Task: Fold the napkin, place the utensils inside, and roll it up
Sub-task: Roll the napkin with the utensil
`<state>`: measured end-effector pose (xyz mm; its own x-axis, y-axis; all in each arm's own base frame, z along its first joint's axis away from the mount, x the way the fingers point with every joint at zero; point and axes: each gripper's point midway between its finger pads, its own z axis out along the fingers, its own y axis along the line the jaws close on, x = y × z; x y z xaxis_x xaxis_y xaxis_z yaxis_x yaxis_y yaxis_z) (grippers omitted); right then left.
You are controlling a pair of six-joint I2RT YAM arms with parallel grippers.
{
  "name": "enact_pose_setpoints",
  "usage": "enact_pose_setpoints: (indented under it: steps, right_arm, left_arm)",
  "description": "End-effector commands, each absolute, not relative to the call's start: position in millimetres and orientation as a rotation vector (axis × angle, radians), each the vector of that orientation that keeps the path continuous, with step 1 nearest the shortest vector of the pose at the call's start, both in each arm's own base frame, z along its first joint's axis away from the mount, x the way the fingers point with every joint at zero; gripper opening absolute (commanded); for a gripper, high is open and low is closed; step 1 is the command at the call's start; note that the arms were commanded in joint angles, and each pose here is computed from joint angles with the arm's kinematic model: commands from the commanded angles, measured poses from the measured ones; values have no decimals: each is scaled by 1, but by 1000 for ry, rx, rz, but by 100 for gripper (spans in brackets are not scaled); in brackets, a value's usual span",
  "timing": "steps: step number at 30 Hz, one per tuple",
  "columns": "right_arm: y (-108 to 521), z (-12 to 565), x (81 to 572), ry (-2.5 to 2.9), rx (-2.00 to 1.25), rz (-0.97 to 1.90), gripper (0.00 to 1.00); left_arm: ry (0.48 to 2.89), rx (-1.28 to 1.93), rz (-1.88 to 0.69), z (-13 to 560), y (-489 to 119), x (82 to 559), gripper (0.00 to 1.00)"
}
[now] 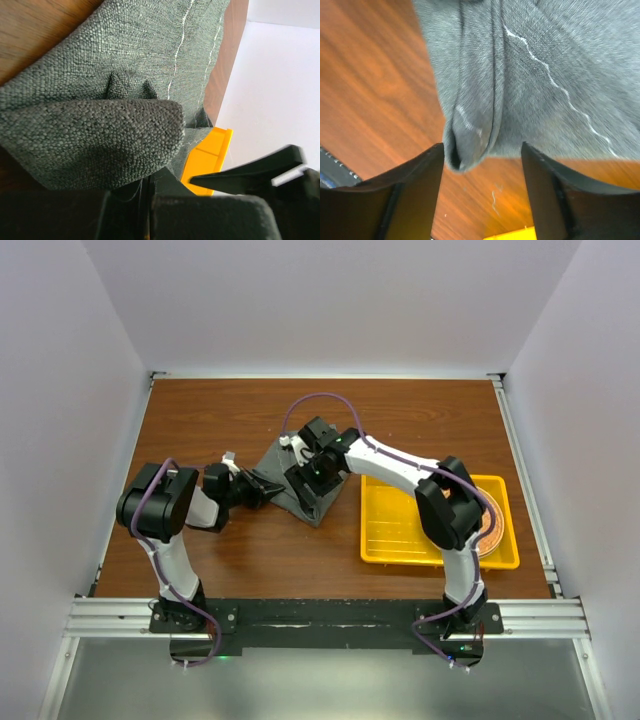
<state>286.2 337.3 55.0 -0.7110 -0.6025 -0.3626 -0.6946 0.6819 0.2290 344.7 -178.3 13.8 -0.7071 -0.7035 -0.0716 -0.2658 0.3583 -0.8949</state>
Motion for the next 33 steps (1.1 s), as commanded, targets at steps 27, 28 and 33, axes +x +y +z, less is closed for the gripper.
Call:
enact_pose_setpoints:
  steps: [27, 28, 33]
  right_arm:
    - [320, -8, 296, 2630, -1091, 303, 9]
    - [318, -13, 295, 2645, -1083, 289, 5]
    - [301, -47, 280, 2750, -1081, 231, 2]
  left_arm:
    - [2440, -1064, -1032, -60, -152, 303, 0]
    - [2441, -1064, -1032, -60, -152, 303, 0]
    - [2466, -1046, -1016, -62, -151, 303, 0]
